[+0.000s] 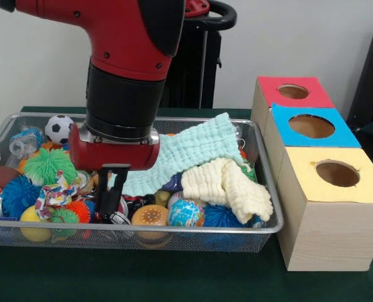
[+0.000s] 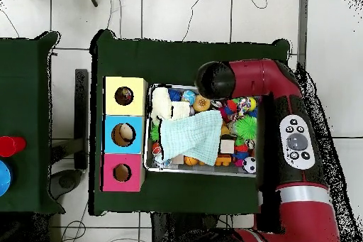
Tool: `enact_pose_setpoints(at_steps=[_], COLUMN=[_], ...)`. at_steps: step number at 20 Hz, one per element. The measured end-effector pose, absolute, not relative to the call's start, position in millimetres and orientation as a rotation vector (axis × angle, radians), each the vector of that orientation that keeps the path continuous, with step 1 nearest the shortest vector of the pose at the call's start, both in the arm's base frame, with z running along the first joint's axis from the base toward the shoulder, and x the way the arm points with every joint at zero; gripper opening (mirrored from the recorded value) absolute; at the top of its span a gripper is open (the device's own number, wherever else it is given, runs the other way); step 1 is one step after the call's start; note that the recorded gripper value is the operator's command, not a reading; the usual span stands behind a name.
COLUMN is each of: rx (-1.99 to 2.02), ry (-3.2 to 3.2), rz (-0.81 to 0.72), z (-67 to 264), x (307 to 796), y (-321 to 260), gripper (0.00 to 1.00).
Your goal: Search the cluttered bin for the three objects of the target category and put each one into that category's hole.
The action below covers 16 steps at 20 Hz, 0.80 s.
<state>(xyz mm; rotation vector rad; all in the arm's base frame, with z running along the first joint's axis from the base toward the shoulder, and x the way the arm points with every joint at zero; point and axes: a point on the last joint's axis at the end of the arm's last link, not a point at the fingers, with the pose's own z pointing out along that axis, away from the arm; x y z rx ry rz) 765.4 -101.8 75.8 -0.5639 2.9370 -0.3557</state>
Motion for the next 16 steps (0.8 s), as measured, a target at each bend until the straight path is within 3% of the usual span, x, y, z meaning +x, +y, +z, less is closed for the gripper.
enact_pose_setpoints(at_steps=[16], rx=[-0.635], ry=[2.971], rz=[-0.511], z=[84.5], x=[766.6], y=[-129.1], gripper=[0.00])
